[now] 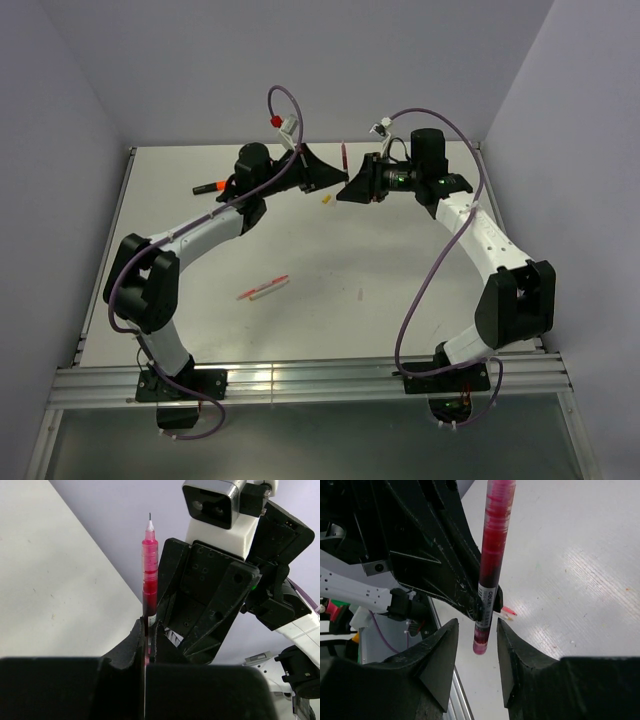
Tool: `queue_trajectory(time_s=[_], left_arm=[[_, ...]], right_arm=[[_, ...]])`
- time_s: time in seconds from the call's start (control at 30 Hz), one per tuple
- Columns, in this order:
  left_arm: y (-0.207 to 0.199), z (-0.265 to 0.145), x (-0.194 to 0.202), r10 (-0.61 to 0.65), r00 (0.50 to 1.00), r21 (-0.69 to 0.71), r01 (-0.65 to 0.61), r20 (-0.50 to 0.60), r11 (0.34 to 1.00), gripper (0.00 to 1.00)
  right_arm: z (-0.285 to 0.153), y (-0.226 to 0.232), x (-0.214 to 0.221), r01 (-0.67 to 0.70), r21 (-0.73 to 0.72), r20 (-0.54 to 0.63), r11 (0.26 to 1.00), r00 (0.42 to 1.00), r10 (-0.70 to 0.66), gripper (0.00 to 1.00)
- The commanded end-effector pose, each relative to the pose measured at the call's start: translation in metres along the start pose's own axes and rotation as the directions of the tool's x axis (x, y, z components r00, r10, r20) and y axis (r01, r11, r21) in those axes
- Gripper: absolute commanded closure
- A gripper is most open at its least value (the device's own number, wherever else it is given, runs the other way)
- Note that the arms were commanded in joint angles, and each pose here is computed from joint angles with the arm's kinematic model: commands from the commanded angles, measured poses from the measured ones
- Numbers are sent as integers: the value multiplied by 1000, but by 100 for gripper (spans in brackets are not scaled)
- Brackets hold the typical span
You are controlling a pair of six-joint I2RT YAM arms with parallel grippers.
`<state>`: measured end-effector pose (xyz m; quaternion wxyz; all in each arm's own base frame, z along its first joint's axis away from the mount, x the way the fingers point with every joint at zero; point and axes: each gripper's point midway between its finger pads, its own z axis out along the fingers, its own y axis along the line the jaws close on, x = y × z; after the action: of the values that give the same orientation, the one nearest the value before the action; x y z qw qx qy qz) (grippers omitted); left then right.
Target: Insert the pens into the pen caps
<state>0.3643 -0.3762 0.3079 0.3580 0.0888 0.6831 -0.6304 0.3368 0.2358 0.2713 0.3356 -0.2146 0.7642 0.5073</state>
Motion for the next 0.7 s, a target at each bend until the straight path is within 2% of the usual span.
queue_trajectory(time_s=[0.0,0.2,0.37,0.57,0.6,0.63,0.67], left_arm=[[-45,-3,-16,67,997,113,-73,49,991,100],[-48,-1,-10,55,998,129,-60,40,990,100],[-46,-2,-7,54,998,127,-58,31,990,100],[-44,-4,-3,50,998,122,-53,25,991,100],[-43,-4,-2,47,999,119,-50,24,992,100],[-42,-4,-2,45,999,116,-48,24,992,100],[-40,-3,0,41,999,116,-43,18,992,100]], right_arm=[[-1,17,-11,57,-38,30,998,998,-56,56],[1,18,-8,55,-38,26,998,998,-54,63],[0,13,-8,43,-13,33,999,999,-43,85],[-1,8,-10,34,4,39,999,999,-34,87],[-2,9,-10,36,0,39,999,999,-36,90],[-3,9,-11,41,1,43,999,998,-41,100],[-3,9,-9,39,1,40,999,998,-39,100]])
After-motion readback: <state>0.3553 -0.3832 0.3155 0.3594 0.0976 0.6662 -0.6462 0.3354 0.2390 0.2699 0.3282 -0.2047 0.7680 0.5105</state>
